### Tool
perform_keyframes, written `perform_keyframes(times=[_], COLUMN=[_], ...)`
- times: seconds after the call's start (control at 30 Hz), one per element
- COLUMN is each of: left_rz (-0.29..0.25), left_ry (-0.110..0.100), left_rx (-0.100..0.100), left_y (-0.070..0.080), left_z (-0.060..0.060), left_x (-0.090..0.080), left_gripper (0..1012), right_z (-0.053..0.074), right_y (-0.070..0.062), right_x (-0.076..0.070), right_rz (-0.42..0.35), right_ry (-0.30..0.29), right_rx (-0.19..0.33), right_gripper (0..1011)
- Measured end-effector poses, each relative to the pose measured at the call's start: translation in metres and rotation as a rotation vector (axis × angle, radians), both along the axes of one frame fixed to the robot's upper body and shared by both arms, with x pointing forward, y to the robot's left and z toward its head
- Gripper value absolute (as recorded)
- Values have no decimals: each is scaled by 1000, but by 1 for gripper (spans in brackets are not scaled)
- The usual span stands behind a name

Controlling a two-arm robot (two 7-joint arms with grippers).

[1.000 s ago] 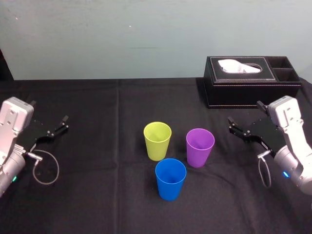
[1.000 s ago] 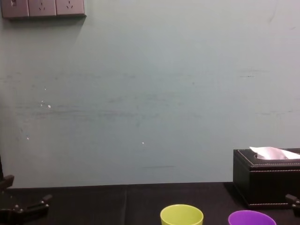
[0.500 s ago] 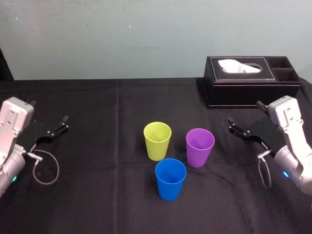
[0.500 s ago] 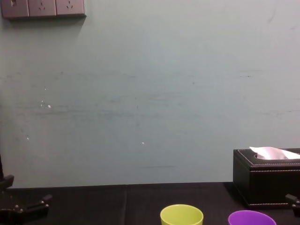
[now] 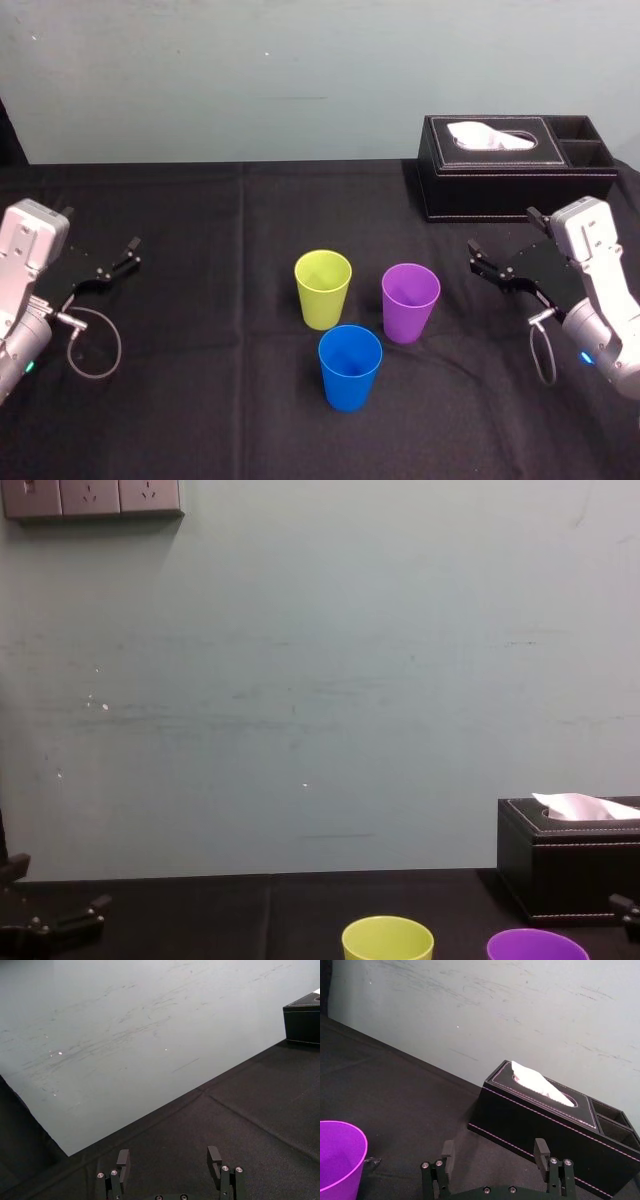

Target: Stack the three plastic cups sequentially using one hand.

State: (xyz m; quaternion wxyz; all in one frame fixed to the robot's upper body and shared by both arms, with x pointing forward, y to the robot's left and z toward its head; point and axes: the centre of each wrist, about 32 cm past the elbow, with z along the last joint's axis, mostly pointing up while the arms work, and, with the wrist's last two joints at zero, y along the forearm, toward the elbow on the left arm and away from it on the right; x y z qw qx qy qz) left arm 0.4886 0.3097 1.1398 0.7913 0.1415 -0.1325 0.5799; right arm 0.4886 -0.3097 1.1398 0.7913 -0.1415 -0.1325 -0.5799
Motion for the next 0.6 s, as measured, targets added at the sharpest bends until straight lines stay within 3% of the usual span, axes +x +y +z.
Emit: perform_keyframes(times=[0.6], left_rz=[0], left_ry=[0], left_rx=[0], left_y=[0], left_z=[0], left_x=[0], left_gripper=[1010], right_z=[0], right_y=[0], right_x=[0], right_rz=[0], right_ry=[0], right_rx=[0], right_gripper=[1003])
